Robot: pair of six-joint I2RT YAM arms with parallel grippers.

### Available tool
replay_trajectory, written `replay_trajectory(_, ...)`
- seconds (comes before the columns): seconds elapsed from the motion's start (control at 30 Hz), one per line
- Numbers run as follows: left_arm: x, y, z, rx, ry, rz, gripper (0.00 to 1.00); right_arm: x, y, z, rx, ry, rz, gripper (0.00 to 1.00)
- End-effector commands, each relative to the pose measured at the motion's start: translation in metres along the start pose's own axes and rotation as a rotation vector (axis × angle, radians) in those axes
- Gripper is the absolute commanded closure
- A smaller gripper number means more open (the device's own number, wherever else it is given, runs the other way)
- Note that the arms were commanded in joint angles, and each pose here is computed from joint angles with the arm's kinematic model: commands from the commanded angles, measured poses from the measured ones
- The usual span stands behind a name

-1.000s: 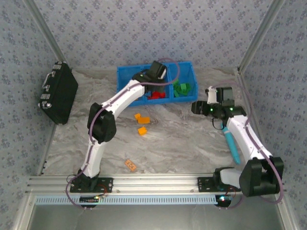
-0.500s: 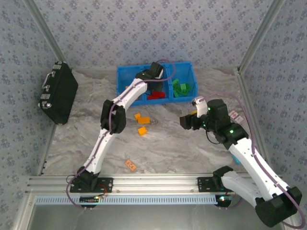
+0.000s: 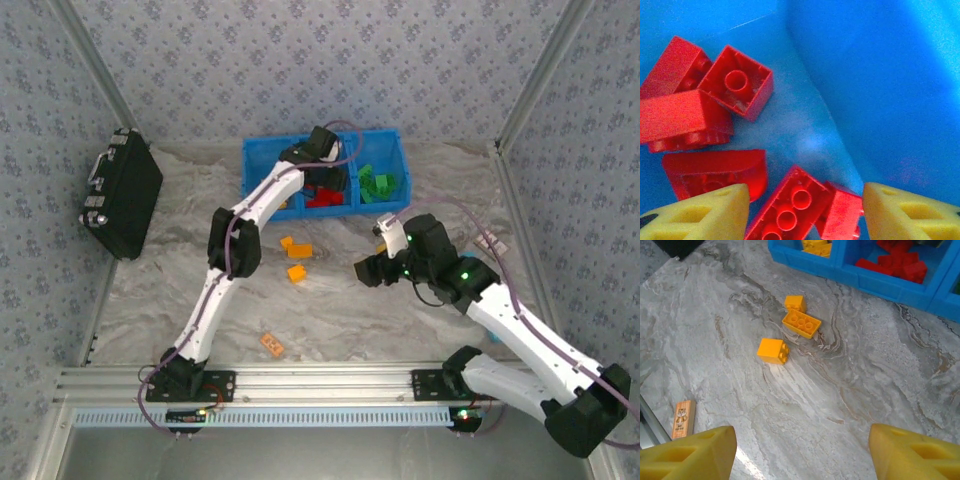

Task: Sort the legos into containers by color
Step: Place the lego in the container, then pick up the lego from the center of the table.

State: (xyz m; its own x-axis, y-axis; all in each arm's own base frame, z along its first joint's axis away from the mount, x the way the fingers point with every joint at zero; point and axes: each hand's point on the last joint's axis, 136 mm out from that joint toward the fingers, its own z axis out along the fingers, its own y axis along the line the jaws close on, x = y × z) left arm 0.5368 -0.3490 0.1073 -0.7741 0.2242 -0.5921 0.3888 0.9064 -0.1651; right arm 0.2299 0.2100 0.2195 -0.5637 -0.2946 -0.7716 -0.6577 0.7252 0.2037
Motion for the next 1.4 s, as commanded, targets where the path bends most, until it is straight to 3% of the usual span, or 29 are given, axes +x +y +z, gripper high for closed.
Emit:
replay_trajectory(0.0, -0.076, -0.033, -0.098, 0.135, -0.23, 0.033, 0.38, -0.017, 0.011, -0.006, -0.038, -0.01, -0.126, 0.28)
replay_trajectory(0.13, -0.092, -0.044, -0.149, 0.175, -0.293, 0.077, 0.39, -0.025, 0.021, 0.005, -0.09, -0.01, -0.258, 0.28)
replay_trajectory(0.17, -0.094, -0.045, -0.161, 0.176, -0.309, 0.089, 0.39, -0.025, 0.024, 0.009, -0.112, -0.005, -0.297, 0.26)
replay_trajectory(0.2, -0.097, -0.044, -0.175, 0.165, -0.327, 0.098, 0.39, -0.022, 0.029, 0.015, -0.145, 0.006, -0.36, 0.18)
replay_trajectory(0.23, -0.099, -0.04, -0.189, 0.146, -0.342, 0.104, 0.38, -0.019, 0.031, 0.02, -0.163, 0.018, -0.445, 0.1)
replay_trajectory(0.43, -0.093, 0.015, -0.276, 0.0, -0.397, 0.083, 0.37, -0.021, 0.023, 0.06, -0.149, 0.038, -0.777, 0.05)
replay_trajectory(0.63, -0.042, 0.085, -0.352, -0.139, -0.452, 0.025, 0.34, -0.03, 0.035, 0.102, -0.268, 0.082, -0.898, 0.06)
replay_trajectory(0.83, 0.024, 0.126, -0.407, -0.281, -0.46, 0.019, 0.3, -0.023, 0.025, 0.148, -0.317, 0.19, -1.043, 0.1)
replay_trajectory(1.1, 0.093, 0.157, -0.41, -0.422, -0.352, 0.032, 0.26, -0.03, 0.007, 0.192, -0.297, 0.261, -1.081, 0.16)
replay_trajectory(1.37, 0.113, 0.162, -0.392, -0.419, -0.285, 0.045, 0.25, -0.01, 0.003, 0.226, -0.32, 0.339, -1.104, 0.19)
